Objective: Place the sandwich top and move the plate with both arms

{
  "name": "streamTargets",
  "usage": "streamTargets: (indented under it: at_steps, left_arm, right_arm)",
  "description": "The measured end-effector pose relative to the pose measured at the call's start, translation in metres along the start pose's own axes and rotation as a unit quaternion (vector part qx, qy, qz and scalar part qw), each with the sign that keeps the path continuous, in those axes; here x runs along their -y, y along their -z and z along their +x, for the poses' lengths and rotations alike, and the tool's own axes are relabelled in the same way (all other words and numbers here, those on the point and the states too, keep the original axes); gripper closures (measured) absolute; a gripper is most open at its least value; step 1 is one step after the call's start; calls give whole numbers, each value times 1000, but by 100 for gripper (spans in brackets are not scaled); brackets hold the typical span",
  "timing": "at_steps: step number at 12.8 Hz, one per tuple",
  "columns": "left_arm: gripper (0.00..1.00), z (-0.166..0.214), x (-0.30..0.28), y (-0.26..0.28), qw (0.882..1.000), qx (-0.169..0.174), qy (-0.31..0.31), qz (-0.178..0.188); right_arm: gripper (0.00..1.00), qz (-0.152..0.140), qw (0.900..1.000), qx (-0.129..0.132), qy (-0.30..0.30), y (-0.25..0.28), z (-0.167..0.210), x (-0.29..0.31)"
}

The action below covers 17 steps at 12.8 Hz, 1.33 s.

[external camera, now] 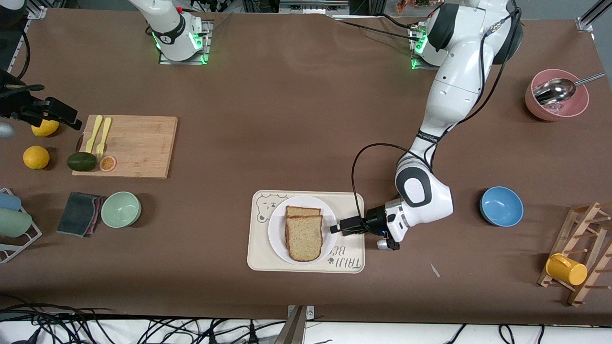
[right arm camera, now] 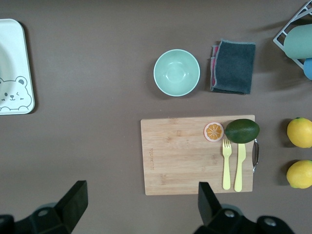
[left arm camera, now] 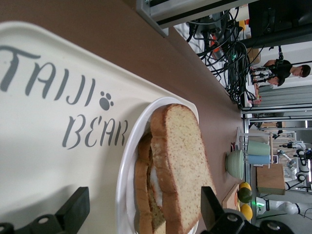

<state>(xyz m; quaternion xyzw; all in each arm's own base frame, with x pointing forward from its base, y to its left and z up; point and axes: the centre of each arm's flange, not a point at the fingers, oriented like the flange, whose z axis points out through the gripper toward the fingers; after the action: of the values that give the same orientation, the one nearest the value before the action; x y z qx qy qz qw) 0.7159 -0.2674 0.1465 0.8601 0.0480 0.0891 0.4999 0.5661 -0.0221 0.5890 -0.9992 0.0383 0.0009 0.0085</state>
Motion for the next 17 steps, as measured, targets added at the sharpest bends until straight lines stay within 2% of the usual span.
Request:
streamTargets:
  at_steps: [5, 7, 9, 10, 11, 13, 14, 15, 17]
  left_arm:
    - [0, 6, -28, 46, 996, 28, -64, 59]
    - [0, 0, -53, 71, 987, 58, -92, 115]
    - [0, -8, -83, 110, 967, 105, -119, 201]
    - [0, -15, -98, 131, 952, 135, -111, 251]
    - [0, -23, -108, 149, 933, 163, -96, 308]
    - [0, -30, -124, 187, 885, 194, -88, 415]
    - [0, -31, -132, 208, 869, 205, -84, 443]
    - [0, -30, -137, 232, 861, 213, -76, 455]
    - [0, -29, -143, 287, 858, 232, -58, 455]
  right_arm:
    - [0, 0, 1000, 0, 0, 0, 0, -1]
    - [0, 0, 1000, 0, 0, 0, 0, -1]
    - [0, 0, 1000, 0, -1, 0, 0, -1]
    - [0, 0, 1000, 0, -1, 0, 0, -1]
    - [0, 0, 1000, 0, -1, 0, 0, -1]
    - [0, 0, 1000, 0, -1, 0, 0, -1]
    - [0, 0, 1000, 0, -1, 0, 0, -1]
    - [0, 0, 1000, 0, -1, 0, 0, -1]
    - [0, 0, 1000, -2, -1, 0, 1, -1]
